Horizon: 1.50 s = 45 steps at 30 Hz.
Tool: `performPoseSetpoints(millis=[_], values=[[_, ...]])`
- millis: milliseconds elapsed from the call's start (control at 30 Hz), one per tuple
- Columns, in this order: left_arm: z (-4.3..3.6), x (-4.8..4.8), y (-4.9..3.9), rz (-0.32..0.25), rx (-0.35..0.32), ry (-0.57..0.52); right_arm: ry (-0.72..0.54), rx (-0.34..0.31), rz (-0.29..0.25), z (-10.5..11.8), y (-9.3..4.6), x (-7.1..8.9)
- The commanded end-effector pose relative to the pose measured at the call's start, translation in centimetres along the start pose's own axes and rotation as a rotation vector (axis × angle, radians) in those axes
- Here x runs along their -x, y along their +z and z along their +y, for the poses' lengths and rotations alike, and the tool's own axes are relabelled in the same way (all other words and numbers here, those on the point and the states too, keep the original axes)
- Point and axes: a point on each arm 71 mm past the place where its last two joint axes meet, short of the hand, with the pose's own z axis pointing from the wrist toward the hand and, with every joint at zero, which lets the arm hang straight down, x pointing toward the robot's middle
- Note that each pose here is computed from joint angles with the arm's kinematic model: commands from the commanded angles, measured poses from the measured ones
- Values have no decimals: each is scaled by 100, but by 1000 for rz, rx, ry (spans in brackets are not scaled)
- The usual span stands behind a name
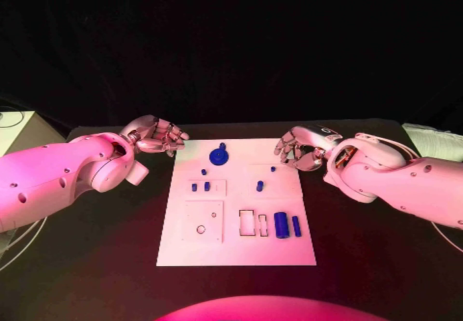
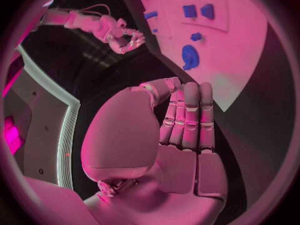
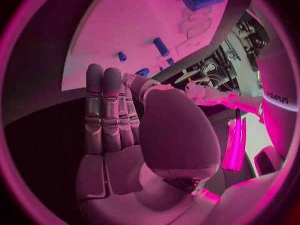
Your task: Assemble the parts on the task board
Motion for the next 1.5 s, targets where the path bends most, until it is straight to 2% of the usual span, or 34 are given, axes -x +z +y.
performPoseSetpoints(millis=[33,367,767,1500], values=[[-88,1,-37,-27,-86,-302,-248,-5,69,26,22,-106],[-171,-58,-107,-18,-133,-391,-339,7,94,143,77,-279],[-178,-56,-129,-19,-138,-405,-362,14,66,217,120,-319],[-177,-77,-124,-4,-126,-409,-331,19,92,282,185,-452]])
